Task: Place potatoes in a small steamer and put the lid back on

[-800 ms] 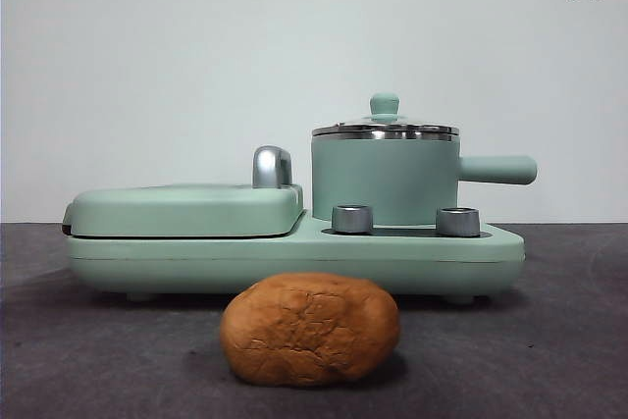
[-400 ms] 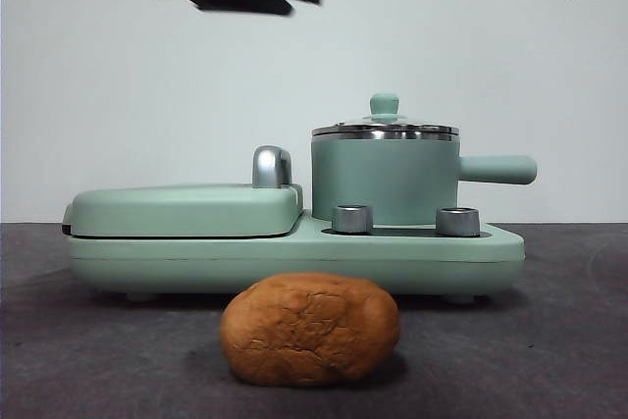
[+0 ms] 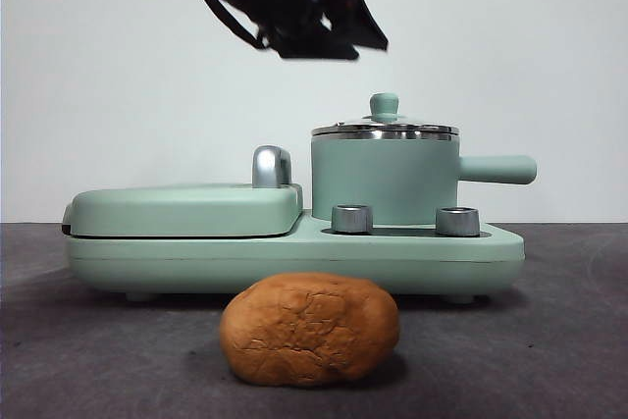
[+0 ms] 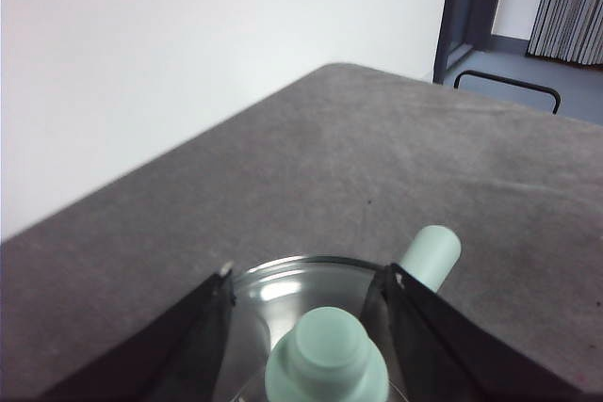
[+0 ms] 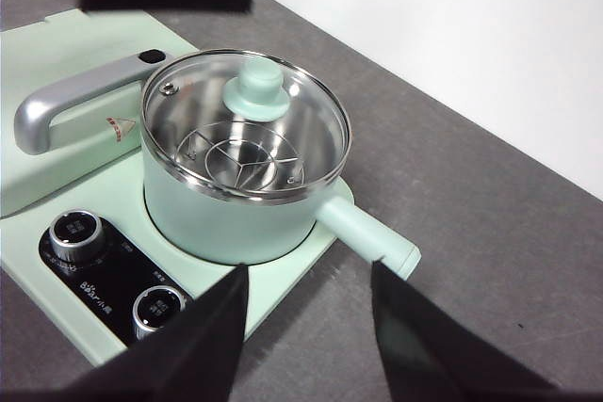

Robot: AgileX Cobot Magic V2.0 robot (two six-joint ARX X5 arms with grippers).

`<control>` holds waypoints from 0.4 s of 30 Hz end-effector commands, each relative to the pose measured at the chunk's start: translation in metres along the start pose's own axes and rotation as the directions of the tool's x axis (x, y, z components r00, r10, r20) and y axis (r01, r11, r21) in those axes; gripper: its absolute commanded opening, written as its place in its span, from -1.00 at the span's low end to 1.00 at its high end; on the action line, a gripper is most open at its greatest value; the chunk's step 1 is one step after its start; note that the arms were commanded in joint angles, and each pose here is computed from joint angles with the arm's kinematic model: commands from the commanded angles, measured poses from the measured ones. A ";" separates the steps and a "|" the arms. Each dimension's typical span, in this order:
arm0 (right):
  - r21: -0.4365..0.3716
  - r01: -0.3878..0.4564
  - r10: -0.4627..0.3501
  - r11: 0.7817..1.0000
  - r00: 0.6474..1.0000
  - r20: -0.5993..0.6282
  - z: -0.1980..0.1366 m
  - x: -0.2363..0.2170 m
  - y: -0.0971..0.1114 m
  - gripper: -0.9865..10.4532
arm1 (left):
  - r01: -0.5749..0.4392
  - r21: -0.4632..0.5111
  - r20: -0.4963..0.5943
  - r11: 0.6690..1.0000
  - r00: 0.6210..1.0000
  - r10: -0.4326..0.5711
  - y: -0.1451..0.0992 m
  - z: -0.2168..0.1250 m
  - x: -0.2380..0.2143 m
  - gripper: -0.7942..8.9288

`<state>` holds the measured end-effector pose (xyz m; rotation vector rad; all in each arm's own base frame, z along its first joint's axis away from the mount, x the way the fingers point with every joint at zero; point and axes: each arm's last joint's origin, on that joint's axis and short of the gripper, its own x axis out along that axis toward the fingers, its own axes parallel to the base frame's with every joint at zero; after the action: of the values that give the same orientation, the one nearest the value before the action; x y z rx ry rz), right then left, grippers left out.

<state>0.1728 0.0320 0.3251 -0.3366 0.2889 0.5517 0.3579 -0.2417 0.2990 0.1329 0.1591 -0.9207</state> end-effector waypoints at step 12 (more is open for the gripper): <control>-0.013 0.005 -0.005 1.000 1.000 0.019 0.006 -0.001 -0.001 -0.47 | 0.023 -0.014 -0.037 1.000 0.999 -0.024 0.001 -0.030 0.038 -0.30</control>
<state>0.1729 0.0320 0.3253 -0.3370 0.2863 0.5512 0.3751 -0.2584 0.2637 0.1357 0.2166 -0.9325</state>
